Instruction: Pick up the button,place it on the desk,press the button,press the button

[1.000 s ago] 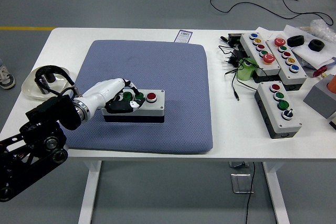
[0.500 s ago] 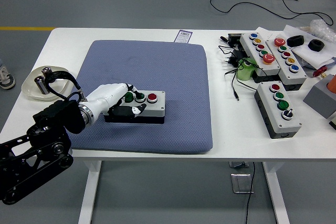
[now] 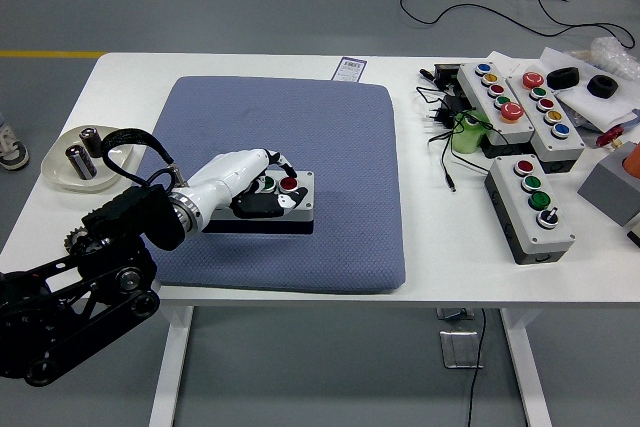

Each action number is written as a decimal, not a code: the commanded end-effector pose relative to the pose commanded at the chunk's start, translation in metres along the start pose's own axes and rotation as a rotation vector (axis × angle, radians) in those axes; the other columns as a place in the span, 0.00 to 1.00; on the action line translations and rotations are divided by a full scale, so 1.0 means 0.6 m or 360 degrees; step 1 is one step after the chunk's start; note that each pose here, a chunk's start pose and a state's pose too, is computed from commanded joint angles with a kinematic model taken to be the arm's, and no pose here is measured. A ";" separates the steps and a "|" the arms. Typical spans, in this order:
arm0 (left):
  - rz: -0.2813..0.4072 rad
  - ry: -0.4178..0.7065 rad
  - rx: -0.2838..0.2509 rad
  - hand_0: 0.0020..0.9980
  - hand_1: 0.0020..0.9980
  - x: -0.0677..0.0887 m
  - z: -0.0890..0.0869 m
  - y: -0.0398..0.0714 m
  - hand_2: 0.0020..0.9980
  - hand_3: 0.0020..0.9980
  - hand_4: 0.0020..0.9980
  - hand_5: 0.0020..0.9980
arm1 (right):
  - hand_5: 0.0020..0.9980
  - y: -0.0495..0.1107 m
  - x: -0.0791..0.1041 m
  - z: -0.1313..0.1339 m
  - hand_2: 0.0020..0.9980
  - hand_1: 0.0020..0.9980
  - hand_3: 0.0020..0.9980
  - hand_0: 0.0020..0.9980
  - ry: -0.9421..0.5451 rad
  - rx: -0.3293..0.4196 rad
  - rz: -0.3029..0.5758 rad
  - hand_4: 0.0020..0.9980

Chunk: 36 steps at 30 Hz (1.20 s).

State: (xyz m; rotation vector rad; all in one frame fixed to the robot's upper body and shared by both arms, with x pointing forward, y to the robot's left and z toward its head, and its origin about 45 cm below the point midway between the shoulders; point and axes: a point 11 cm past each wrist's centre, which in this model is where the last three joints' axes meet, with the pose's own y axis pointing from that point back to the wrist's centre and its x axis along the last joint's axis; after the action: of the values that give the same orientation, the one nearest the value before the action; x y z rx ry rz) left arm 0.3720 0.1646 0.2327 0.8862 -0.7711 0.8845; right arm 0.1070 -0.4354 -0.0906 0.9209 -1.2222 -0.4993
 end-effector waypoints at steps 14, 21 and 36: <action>-0.0011 -0.0008 0.0061 0.00 0.00 -0.005 -0.019 -0.006 0.01 0.72 0.66 0.76 | 0.17 0.000 0.000 0.001 0.68 0.66 0.62 0.67 0.0005 -0.0002 0.0000 0.31; -0.0018 -0.0004 0.0069 0.00 0.00 -0.005 -0.023 -0.004 0.01 0.72 0.66 0.76 | 0.17 0.000 0.000 0.001 0.68 0.66 0.62 0.67 0.0005 -0.0001 0.0000 0.31; -0.0078 -0.0067 0.0152 0.00 0.00 -0.017 -0.047 -0.006 0.01 0.72 0.66 0.76 | 0.17 0.000 0.000 0.000 0.68 0.66 0.62 0.67 0.0007 0.0001 0.0000 0.31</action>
State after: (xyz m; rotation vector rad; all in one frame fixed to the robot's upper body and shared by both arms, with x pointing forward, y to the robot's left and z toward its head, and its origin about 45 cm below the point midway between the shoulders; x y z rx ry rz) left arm 0.3765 0.1850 0.2109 1.0069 -0.7452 0.8673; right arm 0.1068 -0.4353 -0.0907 0.9219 -1.2185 -0.4965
